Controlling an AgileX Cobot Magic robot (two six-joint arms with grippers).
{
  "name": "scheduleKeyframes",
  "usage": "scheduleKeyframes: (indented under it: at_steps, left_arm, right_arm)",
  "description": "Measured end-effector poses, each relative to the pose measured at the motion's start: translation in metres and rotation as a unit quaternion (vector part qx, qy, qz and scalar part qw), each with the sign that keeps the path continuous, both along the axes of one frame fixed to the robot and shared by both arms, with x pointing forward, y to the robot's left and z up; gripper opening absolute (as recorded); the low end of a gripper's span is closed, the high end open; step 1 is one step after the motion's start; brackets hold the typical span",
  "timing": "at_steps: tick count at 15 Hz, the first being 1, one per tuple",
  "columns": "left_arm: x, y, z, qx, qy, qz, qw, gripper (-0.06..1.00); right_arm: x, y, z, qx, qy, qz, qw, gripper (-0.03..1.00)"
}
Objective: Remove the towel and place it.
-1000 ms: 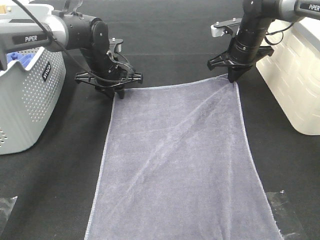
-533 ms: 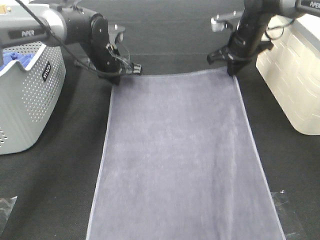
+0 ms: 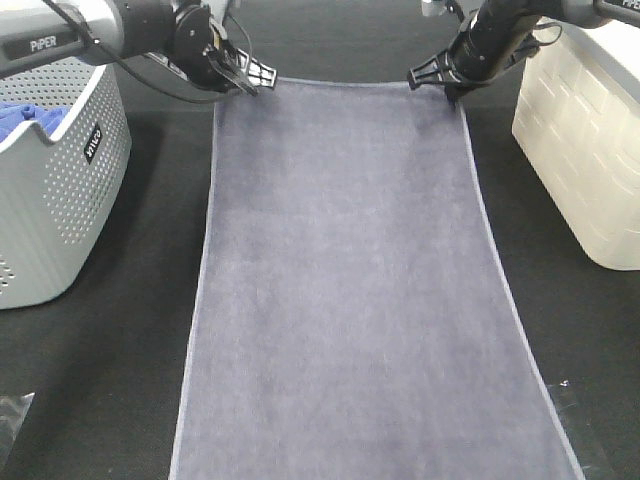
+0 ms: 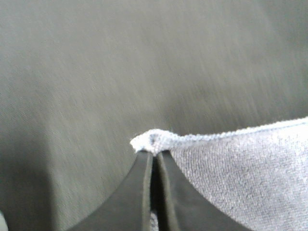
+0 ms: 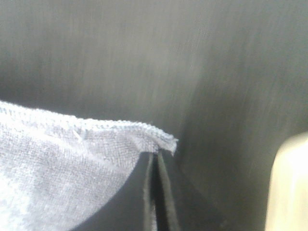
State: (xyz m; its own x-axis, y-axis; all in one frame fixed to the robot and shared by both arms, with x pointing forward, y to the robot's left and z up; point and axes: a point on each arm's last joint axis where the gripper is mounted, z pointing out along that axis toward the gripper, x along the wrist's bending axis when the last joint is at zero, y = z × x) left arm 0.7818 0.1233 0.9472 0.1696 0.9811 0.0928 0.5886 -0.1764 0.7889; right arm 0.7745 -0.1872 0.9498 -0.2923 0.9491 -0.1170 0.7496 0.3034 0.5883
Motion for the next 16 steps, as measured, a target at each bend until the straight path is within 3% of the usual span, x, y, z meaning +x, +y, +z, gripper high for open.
scheduleKeyframes:
  at_steps: [3,8,13,14,16]
  left_arm:
    - [0.013,0.019,-0.004,-0.023,-0.036,0.006,0.999,0.01]
    - [0.028,0.025,-0.018,-0.057,-0.118,-0.032,0.991,0.00]
    - [0.045,0.034,-0.046,-0.088,-0.178,-0.052,0.979,0.00]
    - [0.045,0.034,-0.046,-0.088,-0.178,-0.052,0.979,0.00]
    - [0.047,0.034,-0.071,-0.091,-0.169,-0.054,0.980,0.00]
  right_arm:
    - [0.010,0.003,0.009,0.014,-0.075,0.006,0.997,0.00]
    - [0.024,0.005,0.018,0.027,-0.180,0.017,0.983,0.00]
    - [0.036,0.009,-0.043,0.029,-0.203,0.027,0.978,0.00]
    - [0.036,0.009,-0.043,0.029,-0.203,0.027,0.978,0.00]
    - [0.038,0.010,-0.076,0.029,-0.197,0.029,0.980,0.00]
